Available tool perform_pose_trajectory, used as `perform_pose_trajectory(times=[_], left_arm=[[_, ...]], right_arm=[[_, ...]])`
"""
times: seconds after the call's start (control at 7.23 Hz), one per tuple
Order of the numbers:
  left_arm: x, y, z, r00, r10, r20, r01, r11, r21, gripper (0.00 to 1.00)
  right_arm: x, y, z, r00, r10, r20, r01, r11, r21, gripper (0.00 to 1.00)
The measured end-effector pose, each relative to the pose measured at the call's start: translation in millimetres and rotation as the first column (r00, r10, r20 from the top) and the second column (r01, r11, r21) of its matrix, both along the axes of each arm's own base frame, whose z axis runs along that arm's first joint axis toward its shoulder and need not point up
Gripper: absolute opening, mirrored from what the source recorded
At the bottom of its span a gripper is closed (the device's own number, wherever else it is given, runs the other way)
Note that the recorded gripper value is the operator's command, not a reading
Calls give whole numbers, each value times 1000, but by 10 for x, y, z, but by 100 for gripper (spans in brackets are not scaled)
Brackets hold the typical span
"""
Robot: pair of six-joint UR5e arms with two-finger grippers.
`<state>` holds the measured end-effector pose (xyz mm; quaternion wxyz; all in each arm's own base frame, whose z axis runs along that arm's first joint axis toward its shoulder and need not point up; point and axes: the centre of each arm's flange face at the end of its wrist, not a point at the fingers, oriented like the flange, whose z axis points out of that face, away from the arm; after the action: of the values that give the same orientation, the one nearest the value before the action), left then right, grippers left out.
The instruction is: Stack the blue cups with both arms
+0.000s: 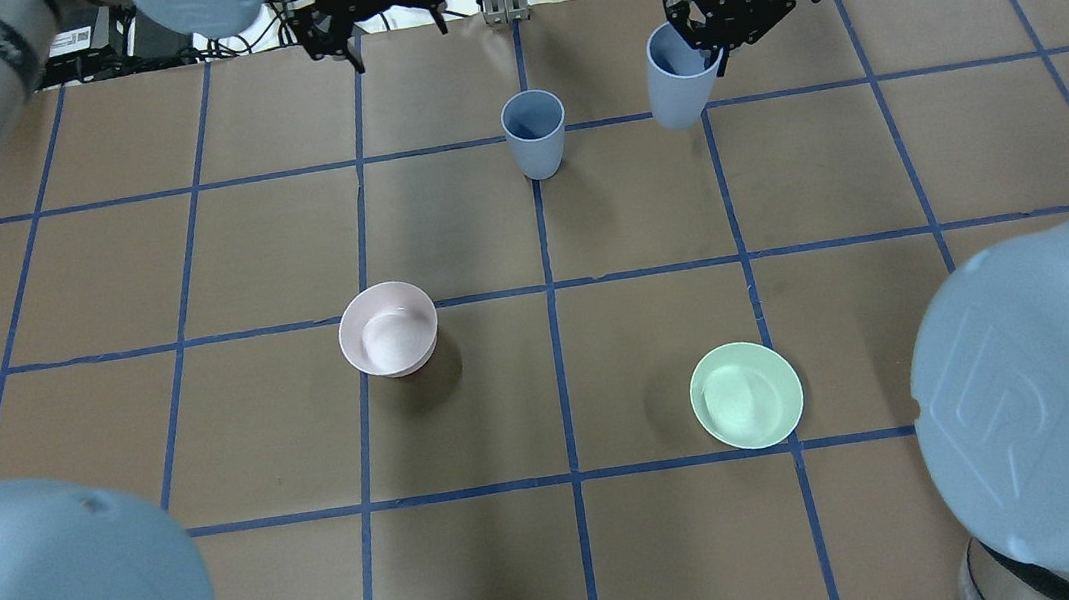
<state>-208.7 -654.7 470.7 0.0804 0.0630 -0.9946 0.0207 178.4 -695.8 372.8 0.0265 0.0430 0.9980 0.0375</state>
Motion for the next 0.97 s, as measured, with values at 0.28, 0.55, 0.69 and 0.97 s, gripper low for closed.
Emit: perform_pose_trajectory(times=[0.28, 0.55, 0.69, 0.97], left_arm=[[363, 679, 471, 997, -39, 64, 28, 986, 163, 100], [500, 1304, 749, 994, -19, 111, -8, 972, 233, 100], [563, 1462, 706, 992, 4, 128, -33, 974, 226, 96], [655, 1539, 411, 990, 38, 137, -51, 995, 90, 100]], right_arm=[[499, 121, 28, 995, -95, 36, 95, 995, 7, 0], [786, 174, 39, 993, -111, 51, 111, 994, -6, 0], [909, 148, 54, 993, -100, 57, 102, 995, -24, 0], [1029, -27, 93, 992, -106, 66, 109, 993, -53, 0]])
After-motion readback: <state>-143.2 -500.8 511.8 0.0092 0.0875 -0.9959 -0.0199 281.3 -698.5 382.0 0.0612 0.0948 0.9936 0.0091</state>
